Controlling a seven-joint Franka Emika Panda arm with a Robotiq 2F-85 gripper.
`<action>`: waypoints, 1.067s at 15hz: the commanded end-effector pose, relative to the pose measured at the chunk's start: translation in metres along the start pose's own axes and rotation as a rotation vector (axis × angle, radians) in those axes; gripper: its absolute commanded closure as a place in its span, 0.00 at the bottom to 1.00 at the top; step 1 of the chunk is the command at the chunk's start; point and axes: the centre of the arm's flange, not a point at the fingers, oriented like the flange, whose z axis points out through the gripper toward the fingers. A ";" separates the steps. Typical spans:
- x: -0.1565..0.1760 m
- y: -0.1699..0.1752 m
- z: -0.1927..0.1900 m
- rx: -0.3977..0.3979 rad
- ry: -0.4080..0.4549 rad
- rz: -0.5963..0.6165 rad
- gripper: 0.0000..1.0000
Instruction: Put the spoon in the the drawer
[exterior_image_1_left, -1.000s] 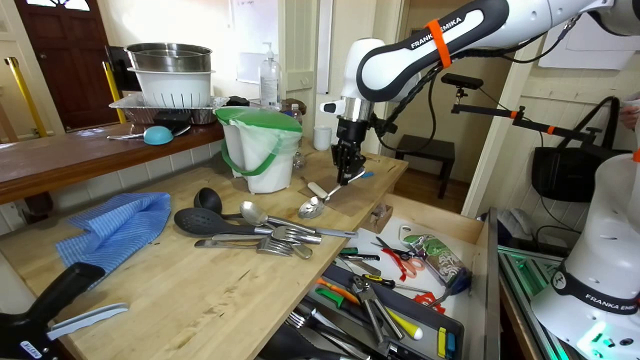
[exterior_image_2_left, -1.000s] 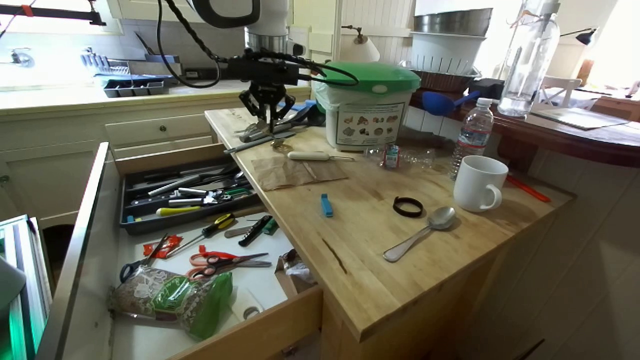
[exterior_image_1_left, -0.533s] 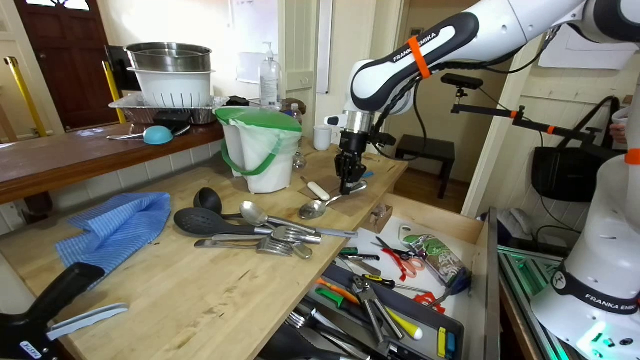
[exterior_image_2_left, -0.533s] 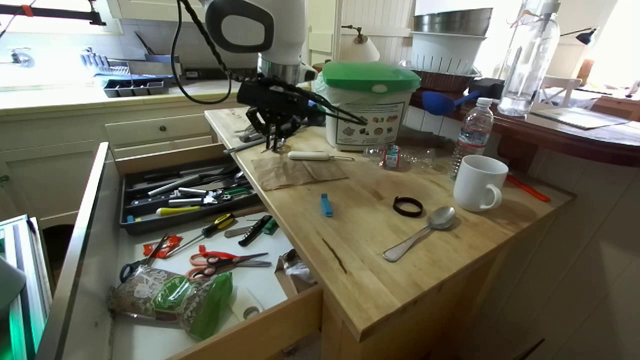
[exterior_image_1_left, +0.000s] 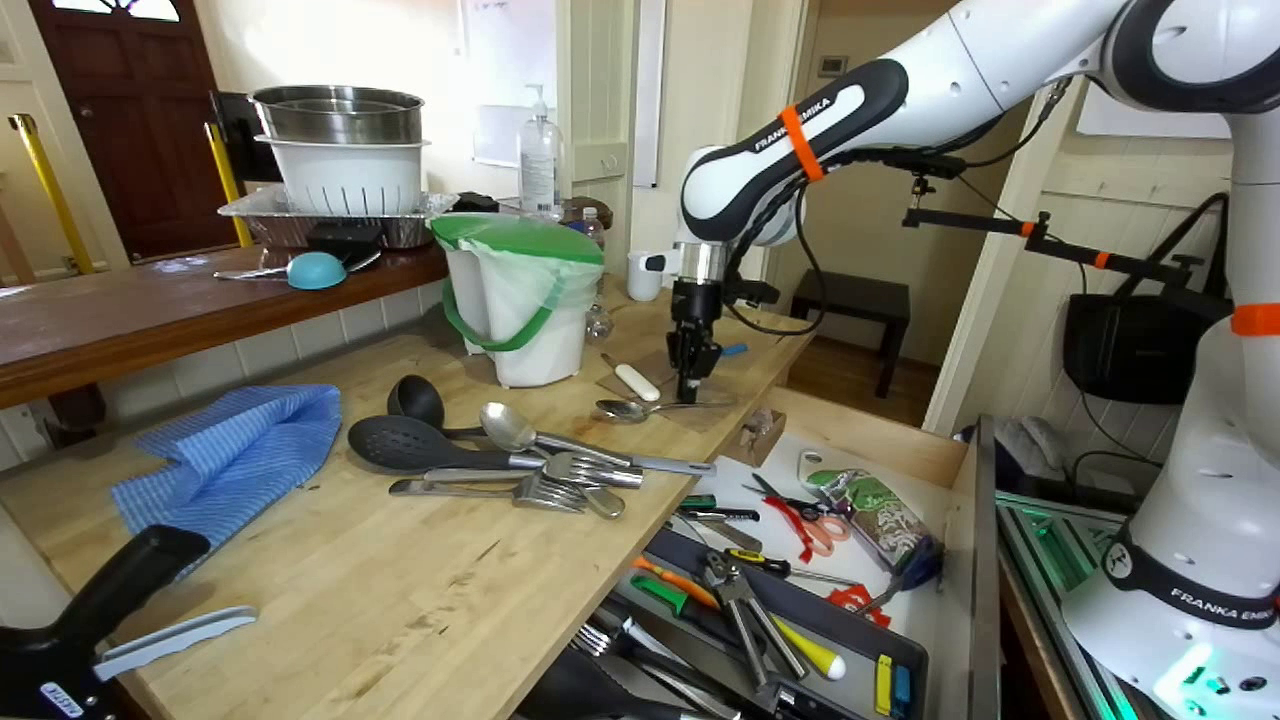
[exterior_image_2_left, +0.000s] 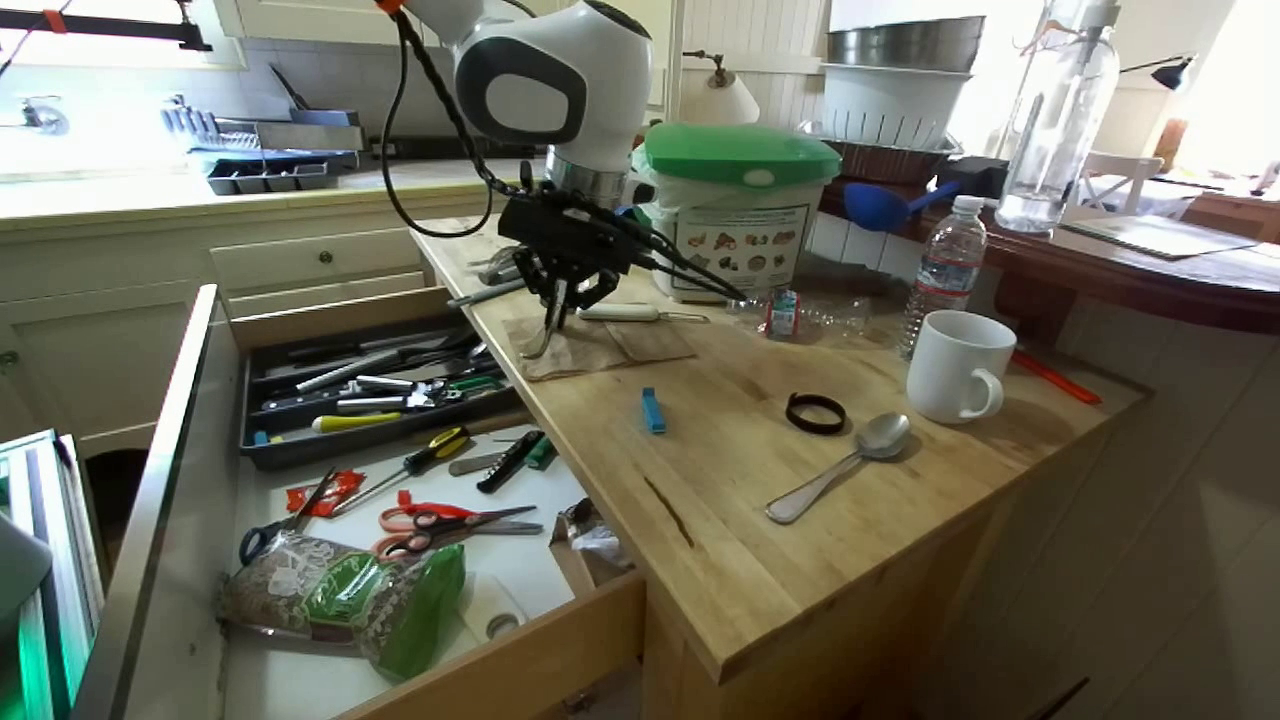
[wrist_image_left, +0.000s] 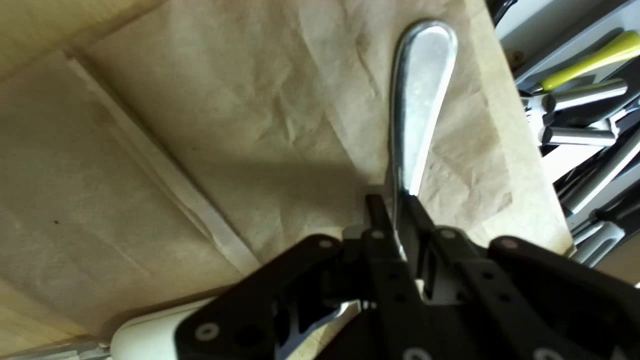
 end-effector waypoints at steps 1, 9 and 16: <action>0.013 0.006 0.000 0.008 -0.035 0.032 0.96; 0.043 -0.008 -0.009 0.004 -0.022 -0.003 0.15; 0.059 -0.027 -0.008 0.136 -0.091 -0.049 0.17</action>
